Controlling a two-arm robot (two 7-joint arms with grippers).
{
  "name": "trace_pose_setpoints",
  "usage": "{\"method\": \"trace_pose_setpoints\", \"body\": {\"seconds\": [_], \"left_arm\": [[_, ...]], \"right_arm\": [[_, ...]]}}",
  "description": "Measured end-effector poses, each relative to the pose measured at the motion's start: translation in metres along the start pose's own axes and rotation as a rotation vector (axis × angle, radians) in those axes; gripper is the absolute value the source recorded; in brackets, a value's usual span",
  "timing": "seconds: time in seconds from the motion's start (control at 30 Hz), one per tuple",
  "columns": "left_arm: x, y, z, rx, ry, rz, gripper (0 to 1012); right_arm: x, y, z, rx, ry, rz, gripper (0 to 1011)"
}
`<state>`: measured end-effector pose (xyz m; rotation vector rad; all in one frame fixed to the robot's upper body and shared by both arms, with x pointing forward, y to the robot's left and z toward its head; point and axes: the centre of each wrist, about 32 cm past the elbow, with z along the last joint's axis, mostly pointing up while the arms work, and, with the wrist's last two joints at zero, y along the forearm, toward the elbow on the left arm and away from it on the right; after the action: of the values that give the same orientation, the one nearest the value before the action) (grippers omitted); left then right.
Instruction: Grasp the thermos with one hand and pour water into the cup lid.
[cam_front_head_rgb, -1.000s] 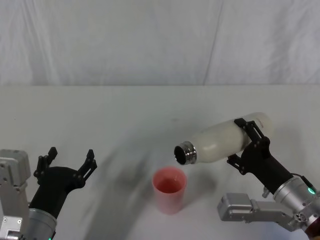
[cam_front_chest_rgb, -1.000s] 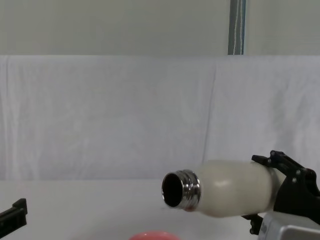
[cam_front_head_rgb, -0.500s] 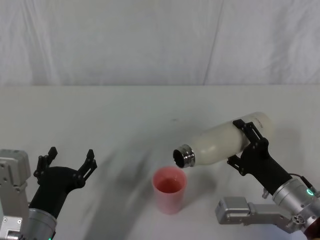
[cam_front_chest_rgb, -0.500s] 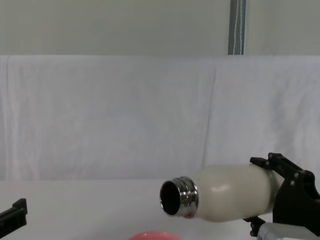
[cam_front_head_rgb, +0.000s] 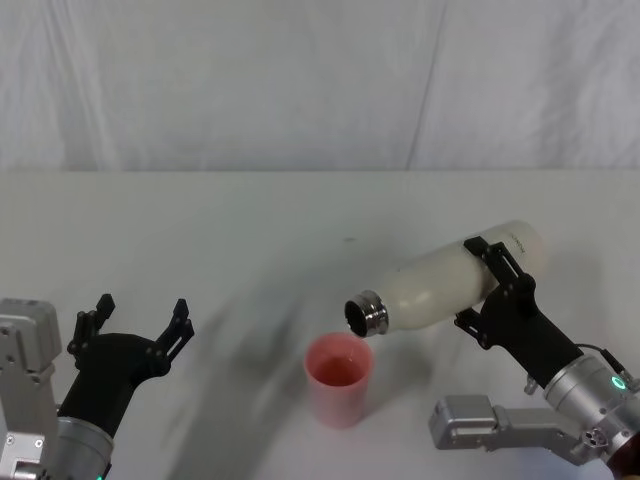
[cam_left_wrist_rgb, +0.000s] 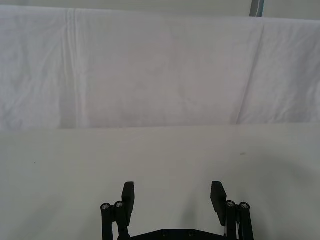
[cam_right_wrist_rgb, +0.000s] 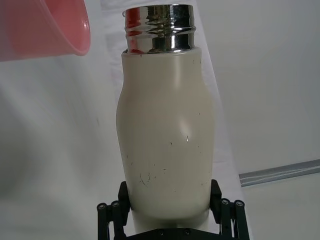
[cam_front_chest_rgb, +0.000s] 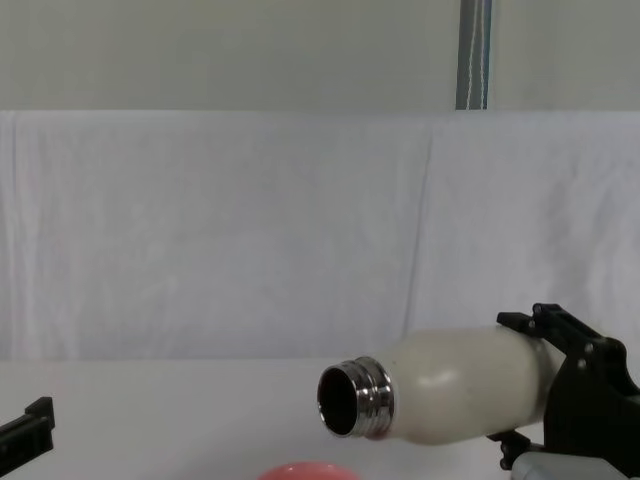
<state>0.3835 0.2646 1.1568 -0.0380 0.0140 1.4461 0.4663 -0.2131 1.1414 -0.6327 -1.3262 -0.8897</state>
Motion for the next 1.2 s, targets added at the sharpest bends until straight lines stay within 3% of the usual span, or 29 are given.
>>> {"method": "trace_pose_setpoints", "body": {"seconds": [1.2], "left_arm": [[0.0,0.0,0.0,0.0,0.0,0.0,1001]], "right_arm": [[0.0032,0.0009,-0.0004,0.009,-0.049,-0.016,953]]}}
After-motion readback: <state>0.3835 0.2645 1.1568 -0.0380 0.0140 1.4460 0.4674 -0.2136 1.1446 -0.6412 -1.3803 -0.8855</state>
